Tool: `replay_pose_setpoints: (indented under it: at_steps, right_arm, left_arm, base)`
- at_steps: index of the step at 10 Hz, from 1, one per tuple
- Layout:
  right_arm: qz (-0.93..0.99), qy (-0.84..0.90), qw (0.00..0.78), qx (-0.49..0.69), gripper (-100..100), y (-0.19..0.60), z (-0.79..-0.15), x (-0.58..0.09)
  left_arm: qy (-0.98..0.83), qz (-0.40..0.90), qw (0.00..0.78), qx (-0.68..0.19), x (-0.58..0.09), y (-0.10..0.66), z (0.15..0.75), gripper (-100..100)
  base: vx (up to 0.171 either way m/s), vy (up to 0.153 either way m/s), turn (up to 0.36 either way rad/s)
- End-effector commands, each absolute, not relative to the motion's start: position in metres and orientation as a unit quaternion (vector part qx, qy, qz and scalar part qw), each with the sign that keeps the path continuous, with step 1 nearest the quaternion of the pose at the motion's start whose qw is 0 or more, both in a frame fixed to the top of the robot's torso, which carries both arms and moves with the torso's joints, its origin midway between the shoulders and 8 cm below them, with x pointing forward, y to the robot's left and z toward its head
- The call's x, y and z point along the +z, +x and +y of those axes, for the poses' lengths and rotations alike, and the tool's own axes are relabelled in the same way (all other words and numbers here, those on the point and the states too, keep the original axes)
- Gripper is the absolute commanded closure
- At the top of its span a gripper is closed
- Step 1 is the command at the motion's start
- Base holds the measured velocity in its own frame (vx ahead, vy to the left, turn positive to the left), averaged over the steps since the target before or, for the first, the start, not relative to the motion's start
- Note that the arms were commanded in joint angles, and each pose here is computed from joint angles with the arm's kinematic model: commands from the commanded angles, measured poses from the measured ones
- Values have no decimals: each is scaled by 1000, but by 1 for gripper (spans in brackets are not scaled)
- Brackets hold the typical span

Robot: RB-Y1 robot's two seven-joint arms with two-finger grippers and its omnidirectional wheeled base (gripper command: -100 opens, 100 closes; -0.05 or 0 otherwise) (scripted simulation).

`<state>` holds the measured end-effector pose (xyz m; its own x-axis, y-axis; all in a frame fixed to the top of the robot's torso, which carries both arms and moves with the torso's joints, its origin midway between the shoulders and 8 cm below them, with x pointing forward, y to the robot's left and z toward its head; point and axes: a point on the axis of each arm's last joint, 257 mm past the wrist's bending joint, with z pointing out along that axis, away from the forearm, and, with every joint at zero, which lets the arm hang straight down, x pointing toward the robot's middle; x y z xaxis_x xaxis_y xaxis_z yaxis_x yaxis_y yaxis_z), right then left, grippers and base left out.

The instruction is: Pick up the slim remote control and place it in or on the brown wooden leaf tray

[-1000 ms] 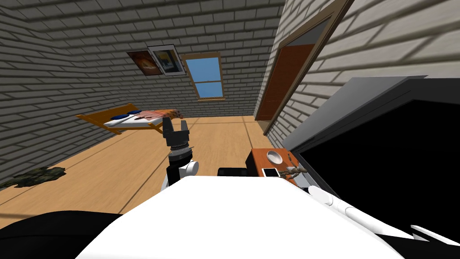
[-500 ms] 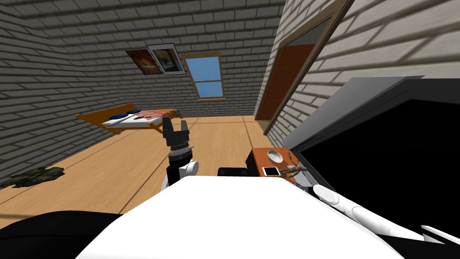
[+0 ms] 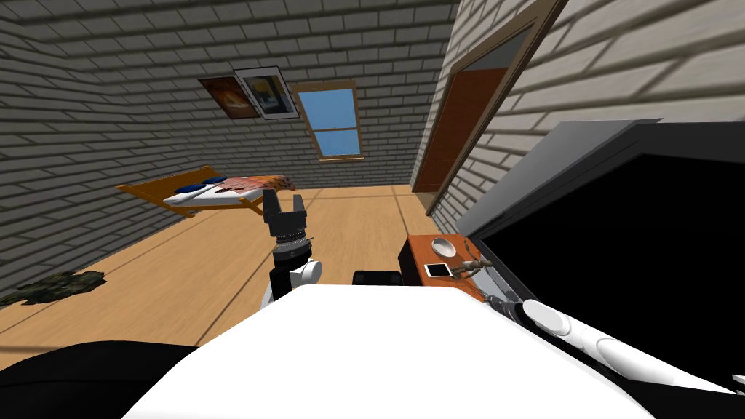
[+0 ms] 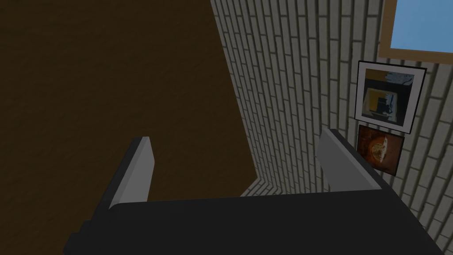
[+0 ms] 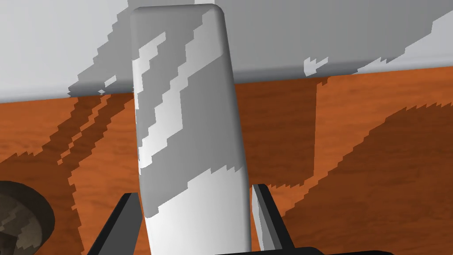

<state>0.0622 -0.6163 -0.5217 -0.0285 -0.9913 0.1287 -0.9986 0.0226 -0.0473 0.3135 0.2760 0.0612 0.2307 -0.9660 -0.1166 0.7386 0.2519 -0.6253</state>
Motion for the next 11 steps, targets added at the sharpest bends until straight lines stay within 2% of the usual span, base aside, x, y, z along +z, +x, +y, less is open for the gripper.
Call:
replay_pose_setpoints:
  at_steps: [1, 4, 8, 11]
  right_arm:
    - [-714, 697, 35, 62, 100, 61, -621, -515]
    - [-712, 696, 56, 64, 100, 46, -639, -500]
    - [-707, 701, 77, 60, 100, 29, -653, -482]
    - [-696, 711, 67, 76, 100, 57, -661, -461]
  left_arm:
    - [-228, 250, 751, -568, 61, 314, 276, 0]
    - [-228, 250, 751, -568, 61, 313, 276, 0]
    - [-228, 250, 751, -568, 61, 314, 276, 0]
    - [-228, 250, 751, -568, 61, 314, 276, 0]
  base:
    - [-83, 33, -28]
    - [-87, 47, -52]
    - [-215, 77, -98]
    - [-178, 130, -154]
